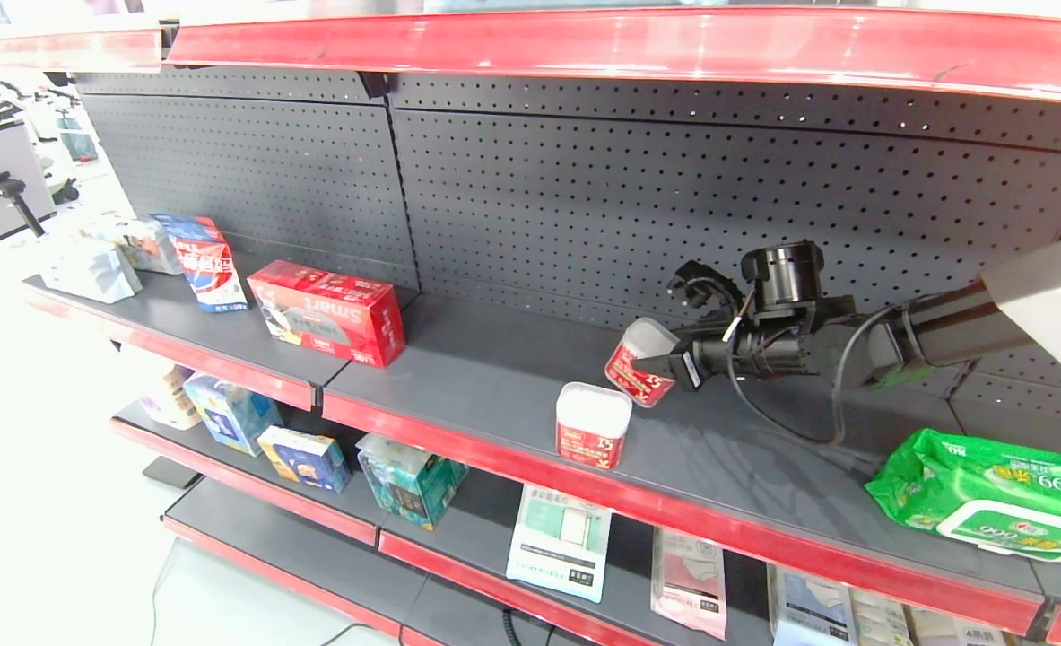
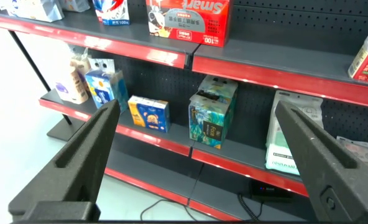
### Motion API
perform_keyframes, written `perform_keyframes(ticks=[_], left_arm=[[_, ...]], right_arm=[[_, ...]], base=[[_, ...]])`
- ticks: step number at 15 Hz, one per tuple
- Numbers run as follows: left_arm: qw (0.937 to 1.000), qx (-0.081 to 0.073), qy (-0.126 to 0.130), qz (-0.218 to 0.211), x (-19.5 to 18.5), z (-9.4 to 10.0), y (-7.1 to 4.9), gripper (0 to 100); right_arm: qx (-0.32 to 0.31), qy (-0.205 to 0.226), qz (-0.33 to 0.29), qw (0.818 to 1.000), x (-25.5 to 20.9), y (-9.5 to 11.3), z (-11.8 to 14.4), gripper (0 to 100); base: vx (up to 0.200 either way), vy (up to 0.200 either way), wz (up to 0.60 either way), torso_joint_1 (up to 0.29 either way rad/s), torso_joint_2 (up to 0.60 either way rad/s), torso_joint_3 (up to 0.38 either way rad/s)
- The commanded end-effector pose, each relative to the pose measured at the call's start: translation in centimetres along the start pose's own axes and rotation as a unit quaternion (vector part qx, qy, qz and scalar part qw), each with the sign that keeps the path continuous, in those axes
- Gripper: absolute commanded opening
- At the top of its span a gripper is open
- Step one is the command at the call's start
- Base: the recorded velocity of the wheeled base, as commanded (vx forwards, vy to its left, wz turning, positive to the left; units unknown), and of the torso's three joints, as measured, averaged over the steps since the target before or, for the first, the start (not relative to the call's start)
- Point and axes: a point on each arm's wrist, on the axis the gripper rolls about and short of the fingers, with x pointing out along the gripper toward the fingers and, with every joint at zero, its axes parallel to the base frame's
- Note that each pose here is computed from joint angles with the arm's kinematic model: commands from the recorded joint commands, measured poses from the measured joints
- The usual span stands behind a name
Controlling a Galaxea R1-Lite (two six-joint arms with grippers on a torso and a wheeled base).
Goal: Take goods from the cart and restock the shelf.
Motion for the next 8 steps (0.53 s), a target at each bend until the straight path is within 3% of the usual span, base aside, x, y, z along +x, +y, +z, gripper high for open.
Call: perform_keyframes(ticks=[1,8], left_arm=[[1.0000,0.000,0.000,0.000,0.0,0.0,0.0,100],[1.0000,0.000,0.000,0.000,0.0,0.0,0.0,100]], right_arm=[[-0.001,0.003,0.003,1.000,0.4,0.1,-0.2,0],[-0.004,0.013,0.014,1.000,2.0,0.7,-0.9,0]], base=[[0.000,0.000,0.00,0.000,0.00,0.000],[0.000,0.000,0.00,0.000,0.00,0.000]])
